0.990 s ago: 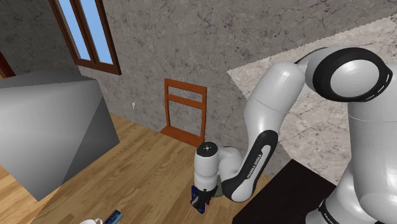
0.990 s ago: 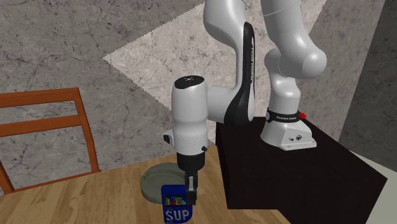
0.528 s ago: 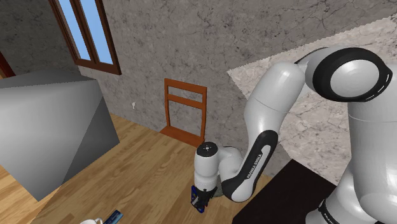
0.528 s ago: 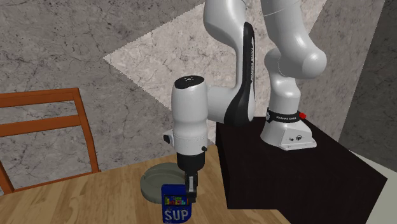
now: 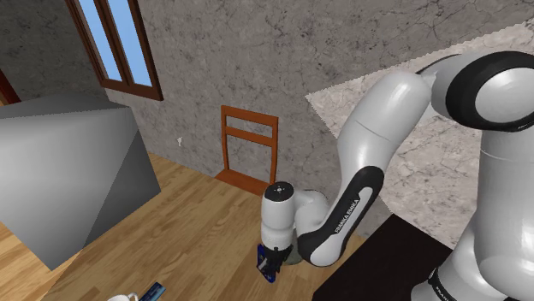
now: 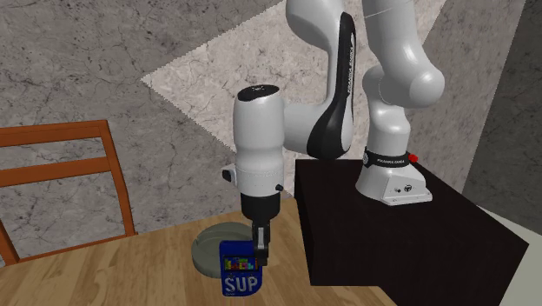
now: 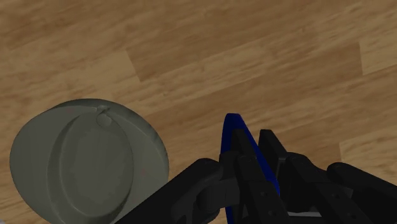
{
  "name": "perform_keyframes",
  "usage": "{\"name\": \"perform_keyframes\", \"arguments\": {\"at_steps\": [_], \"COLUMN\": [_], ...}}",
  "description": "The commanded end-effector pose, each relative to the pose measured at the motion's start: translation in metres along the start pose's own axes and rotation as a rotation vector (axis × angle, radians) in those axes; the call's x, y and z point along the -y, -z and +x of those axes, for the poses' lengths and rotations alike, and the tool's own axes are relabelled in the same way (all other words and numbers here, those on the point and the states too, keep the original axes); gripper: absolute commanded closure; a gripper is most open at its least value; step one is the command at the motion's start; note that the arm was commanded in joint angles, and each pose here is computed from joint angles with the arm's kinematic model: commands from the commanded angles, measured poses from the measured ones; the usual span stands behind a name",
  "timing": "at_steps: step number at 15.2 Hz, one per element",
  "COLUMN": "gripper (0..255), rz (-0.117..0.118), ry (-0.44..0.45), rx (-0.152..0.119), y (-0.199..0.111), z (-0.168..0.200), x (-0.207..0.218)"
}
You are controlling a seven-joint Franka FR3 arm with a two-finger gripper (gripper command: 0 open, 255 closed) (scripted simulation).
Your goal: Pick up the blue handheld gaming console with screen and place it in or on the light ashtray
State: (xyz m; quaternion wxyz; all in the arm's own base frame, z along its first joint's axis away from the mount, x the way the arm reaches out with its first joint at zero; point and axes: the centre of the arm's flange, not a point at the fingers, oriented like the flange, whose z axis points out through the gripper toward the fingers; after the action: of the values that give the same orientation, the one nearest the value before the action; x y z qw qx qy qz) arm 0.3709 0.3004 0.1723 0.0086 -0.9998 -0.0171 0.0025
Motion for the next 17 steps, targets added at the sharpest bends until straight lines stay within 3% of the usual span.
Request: {"name": "perform_keyframes", "arguments": {"at_steps": [1, 12, 17], "gripper": [255, 255, 255], "rz": [0.000, 0.000, 0.000], "ry": [0.000, 0.000, 0.000], "rx": [0.000, 0.000, 0.000], "y": [0.011, 0.068, 0.084], "z": [0.000, 0.000, 0.023], "x": [0.000, 0.001, -0.059]}}
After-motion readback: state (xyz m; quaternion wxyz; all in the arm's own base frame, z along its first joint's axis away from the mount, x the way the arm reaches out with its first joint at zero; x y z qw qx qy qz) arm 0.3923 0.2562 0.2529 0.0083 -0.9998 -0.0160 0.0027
